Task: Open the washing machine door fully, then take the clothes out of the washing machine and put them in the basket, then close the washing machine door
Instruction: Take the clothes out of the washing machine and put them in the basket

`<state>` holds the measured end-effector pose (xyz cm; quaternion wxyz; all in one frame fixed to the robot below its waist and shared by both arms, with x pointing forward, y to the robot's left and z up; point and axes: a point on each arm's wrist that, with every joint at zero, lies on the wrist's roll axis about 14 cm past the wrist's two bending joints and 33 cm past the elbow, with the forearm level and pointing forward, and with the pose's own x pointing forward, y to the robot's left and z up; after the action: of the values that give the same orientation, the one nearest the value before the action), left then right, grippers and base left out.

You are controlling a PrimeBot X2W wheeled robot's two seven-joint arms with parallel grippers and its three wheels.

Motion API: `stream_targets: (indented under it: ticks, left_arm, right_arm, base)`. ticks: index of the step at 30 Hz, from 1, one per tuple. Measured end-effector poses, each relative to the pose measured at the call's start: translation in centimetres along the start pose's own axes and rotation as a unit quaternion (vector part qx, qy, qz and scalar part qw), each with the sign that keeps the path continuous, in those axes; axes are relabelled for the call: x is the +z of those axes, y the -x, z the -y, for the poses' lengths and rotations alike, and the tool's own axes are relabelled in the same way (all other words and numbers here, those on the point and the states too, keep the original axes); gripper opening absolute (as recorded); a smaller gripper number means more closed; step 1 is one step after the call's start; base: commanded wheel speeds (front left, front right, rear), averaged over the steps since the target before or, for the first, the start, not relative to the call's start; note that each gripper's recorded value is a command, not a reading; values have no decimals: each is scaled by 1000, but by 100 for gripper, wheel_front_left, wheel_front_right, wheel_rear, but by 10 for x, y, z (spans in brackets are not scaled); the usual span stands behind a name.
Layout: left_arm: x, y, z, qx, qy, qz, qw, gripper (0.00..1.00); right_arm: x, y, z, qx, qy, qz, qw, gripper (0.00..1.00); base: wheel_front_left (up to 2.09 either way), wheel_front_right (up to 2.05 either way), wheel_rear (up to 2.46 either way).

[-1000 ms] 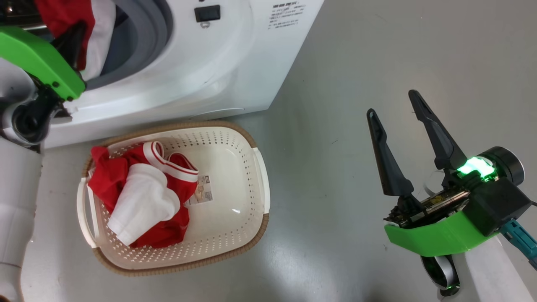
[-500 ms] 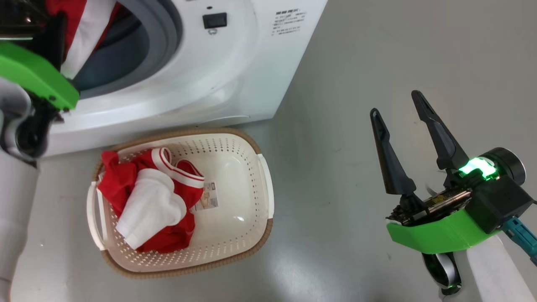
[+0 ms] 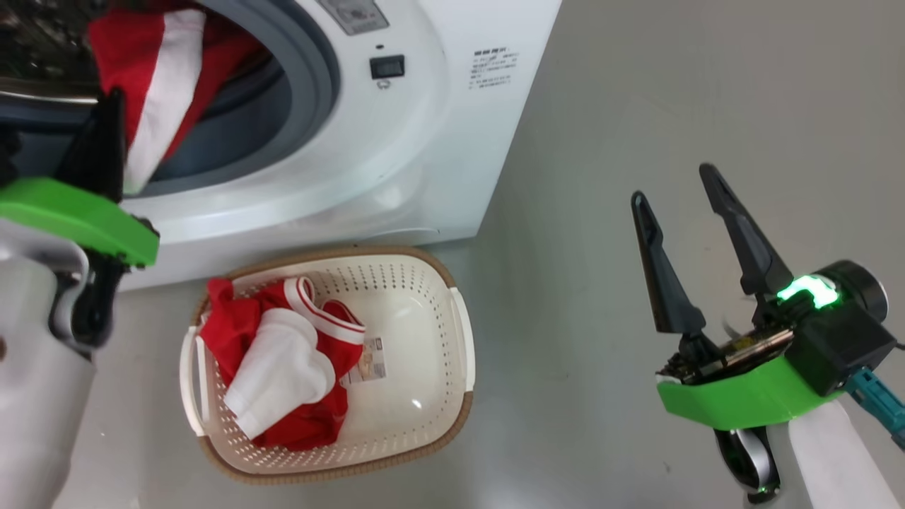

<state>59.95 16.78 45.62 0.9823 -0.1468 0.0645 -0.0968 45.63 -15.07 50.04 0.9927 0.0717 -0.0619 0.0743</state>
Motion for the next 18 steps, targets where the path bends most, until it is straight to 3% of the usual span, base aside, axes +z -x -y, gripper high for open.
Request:
stream_targets:
  ticks: [6, 18]
  left_arm:
    - [42, 26, 2, -4, -10, 73, 997, 0]
    - [55, 83, 10, 10, -21, 120, 993, 0]
  right_arm:
    - [10, 3, -6, 6, -1, 10, 1000, 100]
    - [27, 14, -16, 15, -3, 25, 1000, 100]
  base:
    - [0, 0, 0]
    - [0, 0, 0]
